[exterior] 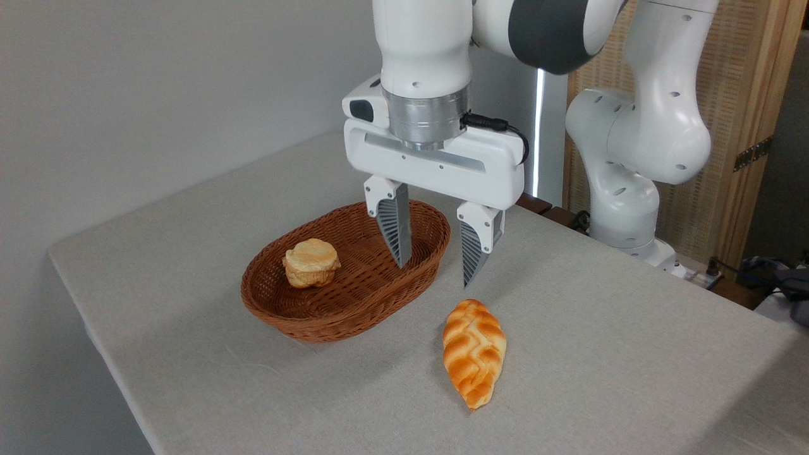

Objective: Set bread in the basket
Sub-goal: 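Move the open gripper over the braided bread loaf and lower it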

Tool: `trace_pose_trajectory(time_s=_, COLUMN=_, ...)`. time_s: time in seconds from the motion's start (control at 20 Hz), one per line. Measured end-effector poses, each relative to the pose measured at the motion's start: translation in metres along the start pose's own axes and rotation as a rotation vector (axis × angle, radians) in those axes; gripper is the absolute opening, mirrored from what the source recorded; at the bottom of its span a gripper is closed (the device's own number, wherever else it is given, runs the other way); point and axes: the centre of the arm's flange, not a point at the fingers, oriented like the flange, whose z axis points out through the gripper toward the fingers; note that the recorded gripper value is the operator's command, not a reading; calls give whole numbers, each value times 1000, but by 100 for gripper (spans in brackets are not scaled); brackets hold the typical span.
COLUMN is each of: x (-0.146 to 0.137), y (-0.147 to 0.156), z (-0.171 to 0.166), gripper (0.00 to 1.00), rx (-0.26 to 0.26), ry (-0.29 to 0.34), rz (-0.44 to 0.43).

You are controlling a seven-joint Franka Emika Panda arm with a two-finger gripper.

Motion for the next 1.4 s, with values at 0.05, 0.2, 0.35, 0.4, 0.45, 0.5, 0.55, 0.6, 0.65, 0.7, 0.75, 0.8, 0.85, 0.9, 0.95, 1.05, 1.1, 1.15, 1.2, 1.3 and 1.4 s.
trace_pose_trajectory(time_s=0.05, x=3, y=-1, z=1, gripper=100, rx=12, ry=27, rz=-69)
trace_pose_trajectory(time_s=0.2, x=5, y=-2, z=6, gripper=100, rx=37, ry=57, rz=-200)
trace_pose_trajectory(time_s=0.35, x=0, y=-4, z=23, gripper=100, rx=106, ry=21, rz=-296)
trace_pose_trajectory(time_s=0.4, x=-1, y=-4, z=27, gripper=100, rx=114, ry=13, rz=-308)
trace_pose_trajectory(time_s=0.45, x=-3, y=-4, z=35, gripper=100, rx=120, ry=-1, rz=-319)
trace_pose_trajectory(time_s=0.5, x=-5, y=-4, z=42, gripper=100, rx=121, ry=-12, rz=-327)
trace_pose_trajectory(time_s=0.55, x=-7, y=-4, z=46, gripper=100, rx=121, ry=-17, rz=-331)
trace_pose_trajectory(time_s=0.6, x=-8, y=-4, z=51, gripper=100, rx=121, ry=-22, rz=-333)
trace_pose_trajectory(time_s=0.65, x=-9, y=-5, z=53, gripper=100, rx=122, ry=-24, rz=-335)
trace_pose_trajectory(time_s=0.7, x=-11, y=-6, z=56, gripper=100, rx=126, ry=-23, rz=-336)
trace_pose_trajectory(time_s=0.75, x=-11, y=-7, z=57, gripper=100, rx=130, ry=-24, rz=-335)
trace_pose_trajectory(time_s=0.8, x=-14, y=-9, z=61, gripper=100, rx=144, ry=-32, rz=-330)
trace_pose_trajectory(time_s=0.85, x=-15, y=-10, z=63, gripper=100, rx=152, ry=-37, rz=-327)
trace_pose_trajectory(time_s=0.9, x=-17, y=-12, z=67, gripper=100, rx=166, ry=-44, rz=-321)
trace_pose_trajectory(time_s=0.95, x=-18, y=-12, z=69, gripper=100, rx=171, ry=-46, rz=-319)
trace_pose_trajectory(time_s=1.05, x=-19, y=-13, z=78, gripper=100, rx=180, ry=-42, rz=-313)
trace_pose_trajectory(time_s=1.1, x=-19, y=-13, z=81, gripper=100, rx=181, ry=-40, rz=-312)
trace_pose_trajectory(time_s=1.15, x=-19, y=-13, z=85, gripper=100, rx=182, ry=-35, rz=-310)
trace_pose_trajectory(time_s=1.2, x=-19, y=-13, z=88, gripper=100, rx=183, ry=-29, rz=-308)
trace_pose_trajectory(time_s=1.3, x=-17, y=-14, z=94, gripper=100, rx=187, ry=-17, rz=-305)
trace_pose_trajectory(time_s=1.4, x=-16, y=-14, z=99, gripper=100, rx=187, ry=-22, rz=-304)
